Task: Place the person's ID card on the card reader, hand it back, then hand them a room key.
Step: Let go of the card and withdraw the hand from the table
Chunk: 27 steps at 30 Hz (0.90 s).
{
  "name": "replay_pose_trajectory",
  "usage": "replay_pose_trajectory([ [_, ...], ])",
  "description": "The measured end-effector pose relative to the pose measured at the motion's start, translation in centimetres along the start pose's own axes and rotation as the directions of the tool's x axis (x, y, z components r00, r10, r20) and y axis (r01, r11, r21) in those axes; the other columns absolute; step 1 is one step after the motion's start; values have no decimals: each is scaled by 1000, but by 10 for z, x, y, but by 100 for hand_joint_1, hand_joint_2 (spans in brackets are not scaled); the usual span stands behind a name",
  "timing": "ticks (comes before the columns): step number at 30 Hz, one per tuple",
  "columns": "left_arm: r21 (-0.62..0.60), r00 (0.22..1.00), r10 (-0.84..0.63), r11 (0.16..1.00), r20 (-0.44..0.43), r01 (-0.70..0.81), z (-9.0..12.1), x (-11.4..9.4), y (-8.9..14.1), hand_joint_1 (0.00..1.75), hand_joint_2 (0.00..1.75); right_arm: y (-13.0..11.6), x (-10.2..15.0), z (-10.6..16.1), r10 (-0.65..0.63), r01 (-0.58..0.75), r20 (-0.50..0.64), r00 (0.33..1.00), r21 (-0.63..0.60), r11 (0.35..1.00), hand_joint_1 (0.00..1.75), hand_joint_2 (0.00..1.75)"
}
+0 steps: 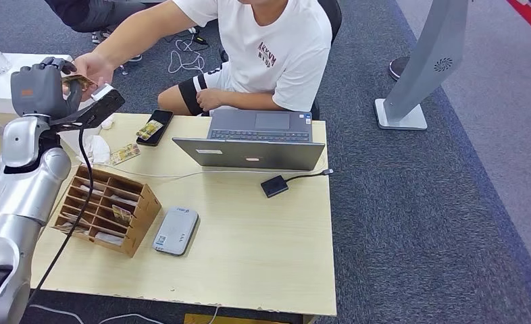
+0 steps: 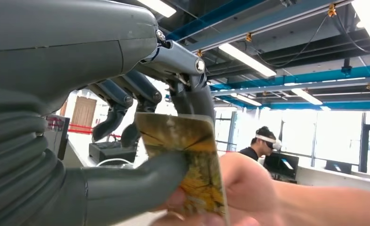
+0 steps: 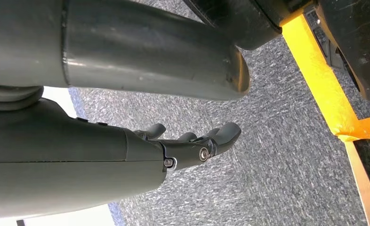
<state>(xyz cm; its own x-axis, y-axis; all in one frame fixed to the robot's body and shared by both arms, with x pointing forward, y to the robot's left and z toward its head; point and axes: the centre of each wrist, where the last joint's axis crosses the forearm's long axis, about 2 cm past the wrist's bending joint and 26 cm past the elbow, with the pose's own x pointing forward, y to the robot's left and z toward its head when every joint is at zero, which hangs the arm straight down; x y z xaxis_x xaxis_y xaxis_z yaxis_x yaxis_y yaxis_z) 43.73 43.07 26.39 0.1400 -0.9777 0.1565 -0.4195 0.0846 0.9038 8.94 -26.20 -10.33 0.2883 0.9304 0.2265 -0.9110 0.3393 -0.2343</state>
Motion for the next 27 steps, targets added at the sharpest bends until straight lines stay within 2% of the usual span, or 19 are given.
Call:
replay_pose_trajectory([
  [4,-11,995,95,995,38,-95,11,-10,-8,0,175,1,0,0,-8,8,2,1000,3,1000,0,0],
  [9,45,928,365,928,74,-369,50,-41,-12,0,175,7,-4,1,-21,21,-4,1000,-6,1000,0,0],
  [13,79,906,418,903,71,-423,65,-57,-6,0,175,9,-6,1,-22,22,-7,1000,-7,1000,0,0],
  [16,84,821,565,817,80,-570,75,-66,-2,0,175,9,-6,1,-29,29,-4,1000,-9,1000,0,0],
  [19,98,599,792,591,119,-801,95,-83,5,0,175,15,-9,2,-41,41,3,999,-11,999,0,0],
  [22,79,269,936,258,226,-963,129,-101,16,0,175,24,-13,4,-62,62,14,998,-11,998,0,0],
  [25,85,-53,924,-92,379,-992,174,-123,33,0,175,32,-17,5,-88,88,17,996,-17,996,0,0],
  [26,107,-116,895,-179,431,-978,190,-134,40,0,175,36,-19,6,-98,98,15,995,-19,995,0,0],
  [27,143,-146,867,-240,476,-960,207,-148,47,0,175,39,-21,7,-106,106,12,994,-21,994,0,0],
])
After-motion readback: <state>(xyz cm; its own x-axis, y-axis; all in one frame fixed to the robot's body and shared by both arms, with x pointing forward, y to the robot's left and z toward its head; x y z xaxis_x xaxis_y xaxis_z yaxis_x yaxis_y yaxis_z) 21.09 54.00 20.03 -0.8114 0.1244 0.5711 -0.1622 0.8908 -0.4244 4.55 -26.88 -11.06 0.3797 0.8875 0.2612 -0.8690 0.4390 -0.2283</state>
